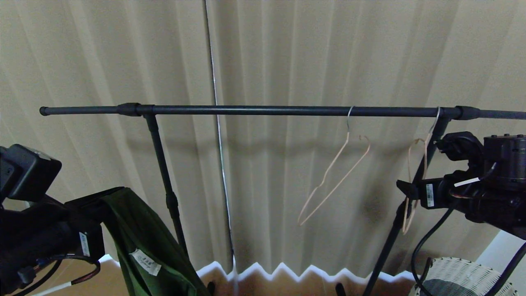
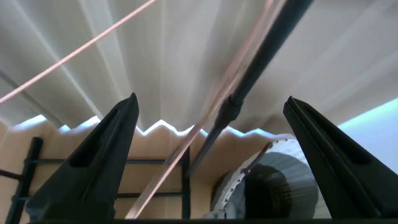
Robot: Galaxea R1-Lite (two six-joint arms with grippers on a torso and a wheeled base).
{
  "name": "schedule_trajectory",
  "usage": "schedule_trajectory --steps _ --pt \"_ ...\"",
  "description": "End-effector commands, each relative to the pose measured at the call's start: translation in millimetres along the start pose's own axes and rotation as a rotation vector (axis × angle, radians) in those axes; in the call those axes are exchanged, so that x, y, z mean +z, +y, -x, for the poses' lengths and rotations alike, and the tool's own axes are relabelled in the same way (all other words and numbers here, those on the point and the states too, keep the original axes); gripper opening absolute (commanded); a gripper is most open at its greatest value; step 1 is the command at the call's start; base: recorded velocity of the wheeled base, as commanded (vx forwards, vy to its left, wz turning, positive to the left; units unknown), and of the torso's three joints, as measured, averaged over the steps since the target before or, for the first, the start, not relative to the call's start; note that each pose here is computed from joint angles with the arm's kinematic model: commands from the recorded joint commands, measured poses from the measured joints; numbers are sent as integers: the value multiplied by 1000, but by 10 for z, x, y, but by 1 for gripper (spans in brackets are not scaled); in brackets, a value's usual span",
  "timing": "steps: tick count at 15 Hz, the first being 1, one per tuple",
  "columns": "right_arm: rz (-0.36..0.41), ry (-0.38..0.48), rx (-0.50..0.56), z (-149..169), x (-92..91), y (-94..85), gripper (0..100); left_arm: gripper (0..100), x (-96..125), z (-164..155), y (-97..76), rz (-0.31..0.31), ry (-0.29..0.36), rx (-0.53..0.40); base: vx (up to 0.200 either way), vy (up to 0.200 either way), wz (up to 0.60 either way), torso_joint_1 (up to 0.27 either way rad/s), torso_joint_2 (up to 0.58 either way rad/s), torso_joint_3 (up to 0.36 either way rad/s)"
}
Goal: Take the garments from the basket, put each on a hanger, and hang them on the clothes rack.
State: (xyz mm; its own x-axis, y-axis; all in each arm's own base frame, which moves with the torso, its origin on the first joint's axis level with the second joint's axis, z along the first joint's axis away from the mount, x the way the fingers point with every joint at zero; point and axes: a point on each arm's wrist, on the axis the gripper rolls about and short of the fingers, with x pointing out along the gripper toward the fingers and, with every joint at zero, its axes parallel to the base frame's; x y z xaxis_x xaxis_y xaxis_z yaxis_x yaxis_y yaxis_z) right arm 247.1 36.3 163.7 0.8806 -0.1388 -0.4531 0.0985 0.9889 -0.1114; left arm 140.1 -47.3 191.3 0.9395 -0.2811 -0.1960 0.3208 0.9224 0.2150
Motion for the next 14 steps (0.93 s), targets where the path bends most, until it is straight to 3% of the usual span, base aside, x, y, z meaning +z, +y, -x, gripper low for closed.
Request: schedule_trajectory --steps 1,7,14 --pt "4 24 -12 -60 -37 0 100 0 12 25 4 0 -12 3 0 0 0 0 0 0" --pt "-12 29 -78 -49 -58 -114 100 0 24 76 9 0 -30 6 0 0 0 0 0 0" --pt "-36 29 -79 -201 16 -83 100 0 21 80 9 -2 -30 6 0 0 0 0 0 0"
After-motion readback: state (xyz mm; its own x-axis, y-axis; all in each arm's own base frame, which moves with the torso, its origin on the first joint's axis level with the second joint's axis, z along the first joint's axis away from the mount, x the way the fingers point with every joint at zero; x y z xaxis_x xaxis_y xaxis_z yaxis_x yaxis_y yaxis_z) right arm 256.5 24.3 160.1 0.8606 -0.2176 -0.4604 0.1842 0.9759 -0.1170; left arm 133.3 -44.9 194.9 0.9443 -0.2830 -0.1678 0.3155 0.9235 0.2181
